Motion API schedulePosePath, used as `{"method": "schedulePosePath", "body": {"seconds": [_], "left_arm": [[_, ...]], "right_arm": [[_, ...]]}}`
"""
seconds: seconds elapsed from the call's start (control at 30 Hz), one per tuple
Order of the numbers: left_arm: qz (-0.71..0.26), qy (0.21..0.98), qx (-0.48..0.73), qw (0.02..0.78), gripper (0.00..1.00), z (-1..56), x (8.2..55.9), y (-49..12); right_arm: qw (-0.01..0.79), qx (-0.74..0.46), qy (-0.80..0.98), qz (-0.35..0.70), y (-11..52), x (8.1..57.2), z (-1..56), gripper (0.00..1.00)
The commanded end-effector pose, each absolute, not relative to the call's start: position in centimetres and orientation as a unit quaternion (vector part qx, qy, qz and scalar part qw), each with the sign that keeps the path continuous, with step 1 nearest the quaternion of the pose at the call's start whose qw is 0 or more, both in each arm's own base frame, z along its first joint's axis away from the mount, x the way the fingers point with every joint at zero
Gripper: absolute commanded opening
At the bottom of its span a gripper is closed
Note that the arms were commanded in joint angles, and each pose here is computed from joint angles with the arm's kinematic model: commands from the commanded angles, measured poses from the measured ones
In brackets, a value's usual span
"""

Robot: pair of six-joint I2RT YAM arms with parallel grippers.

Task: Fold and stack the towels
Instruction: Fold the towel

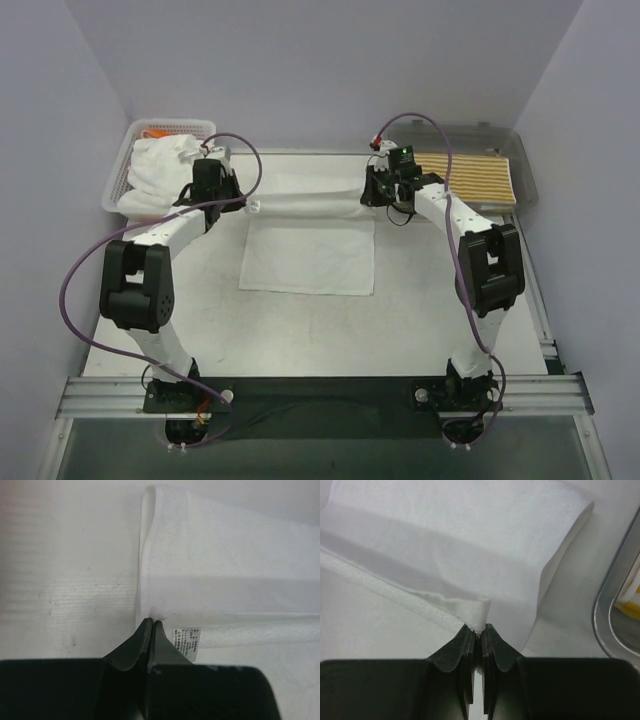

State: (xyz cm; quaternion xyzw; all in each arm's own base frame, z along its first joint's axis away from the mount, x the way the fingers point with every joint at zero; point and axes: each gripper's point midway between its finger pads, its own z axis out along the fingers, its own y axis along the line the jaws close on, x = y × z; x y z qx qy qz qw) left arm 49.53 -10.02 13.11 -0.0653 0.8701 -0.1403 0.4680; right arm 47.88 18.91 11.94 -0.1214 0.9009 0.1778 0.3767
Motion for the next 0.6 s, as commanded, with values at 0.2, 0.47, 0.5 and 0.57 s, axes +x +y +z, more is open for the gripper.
{"method": "schedulePosePath", "body": {"seconds": [0.2, 0.47, 0.5, 0.57], "left_arm": [[-0.134, 0.896, -0.082, 0.416, 0.0, 11.0, 46.5, -9.0], [-0.138, 0.874, -0.072, 0.461, 0.0, 17.1, 47.8, -9.0], [-0.14, 0.87, -0.071, 0.468, 0.0, 18.0, 47.7, -9.0], [-0.144, 0.858, -0.071, 0.488, 0.0, 20.2, 47.2, -8.9]], "right_arm": [[0.282, -0.059, 0.943, 0.166, 17.4, 44.2, 7.3, 0.0], [0.336, -0.067, 0.928, 0.146, 16.5, 45.8, 11.7, 0.0], [0.345, -0.067, 0.925, 0.143, 16.4, 45.9, 12.6, 0.0], [0.361, -0.067, 0.919, 0.146, 16.3, 45.6, 14.7, 0.0]]}}
